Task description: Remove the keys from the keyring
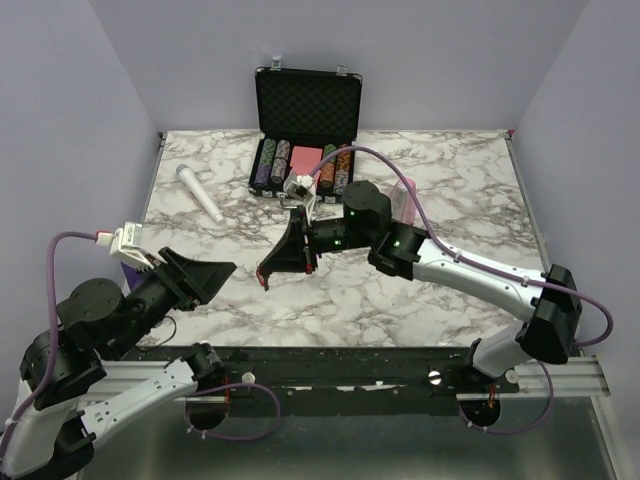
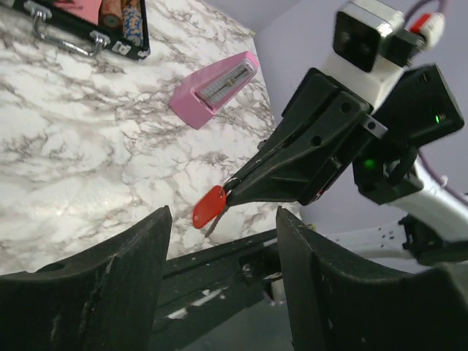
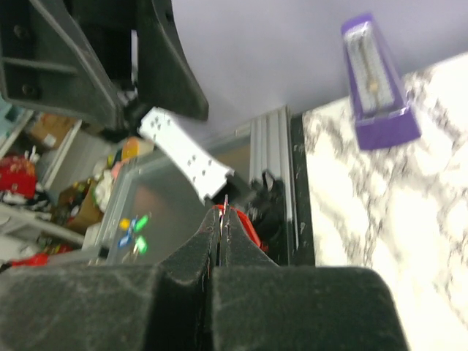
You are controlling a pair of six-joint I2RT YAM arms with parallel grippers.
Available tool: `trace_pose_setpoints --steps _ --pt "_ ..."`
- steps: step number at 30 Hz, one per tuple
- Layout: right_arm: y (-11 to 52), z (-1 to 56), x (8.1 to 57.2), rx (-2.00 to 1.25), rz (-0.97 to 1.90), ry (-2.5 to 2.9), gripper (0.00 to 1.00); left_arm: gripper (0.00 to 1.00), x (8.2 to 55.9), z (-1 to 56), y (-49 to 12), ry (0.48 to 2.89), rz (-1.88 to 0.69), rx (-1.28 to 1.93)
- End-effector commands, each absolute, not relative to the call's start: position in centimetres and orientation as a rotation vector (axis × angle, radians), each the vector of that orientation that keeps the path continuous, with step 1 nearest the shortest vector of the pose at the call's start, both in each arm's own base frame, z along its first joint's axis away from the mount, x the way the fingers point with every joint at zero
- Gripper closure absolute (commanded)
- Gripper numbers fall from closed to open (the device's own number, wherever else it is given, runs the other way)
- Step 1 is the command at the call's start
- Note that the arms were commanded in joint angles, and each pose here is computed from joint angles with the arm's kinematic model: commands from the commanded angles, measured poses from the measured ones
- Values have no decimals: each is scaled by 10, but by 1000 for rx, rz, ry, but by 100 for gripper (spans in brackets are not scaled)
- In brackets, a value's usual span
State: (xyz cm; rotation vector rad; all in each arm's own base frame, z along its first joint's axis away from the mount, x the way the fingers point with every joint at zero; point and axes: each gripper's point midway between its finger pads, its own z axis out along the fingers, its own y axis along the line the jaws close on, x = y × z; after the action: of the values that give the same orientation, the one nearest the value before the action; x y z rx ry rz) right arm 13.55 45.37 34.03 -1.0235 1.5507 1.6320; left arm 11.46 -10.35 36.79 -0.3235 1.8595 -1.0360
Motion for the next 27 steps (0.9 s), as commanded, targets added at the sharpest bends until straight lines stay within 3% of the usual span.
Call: trace_pose_setpoints --steps 1,12,27 --pt "433 321 106 -1228 1641 1660 99 34 96 369 -110 1791 -1004 54" --pt "409 345 73 -1367 1762 1620 99 42 45 384 -167 1692 -1253 623" --pt "390 387 53 -1361 1849 1469 99 59 39 406 -184 1572 -1413 611"
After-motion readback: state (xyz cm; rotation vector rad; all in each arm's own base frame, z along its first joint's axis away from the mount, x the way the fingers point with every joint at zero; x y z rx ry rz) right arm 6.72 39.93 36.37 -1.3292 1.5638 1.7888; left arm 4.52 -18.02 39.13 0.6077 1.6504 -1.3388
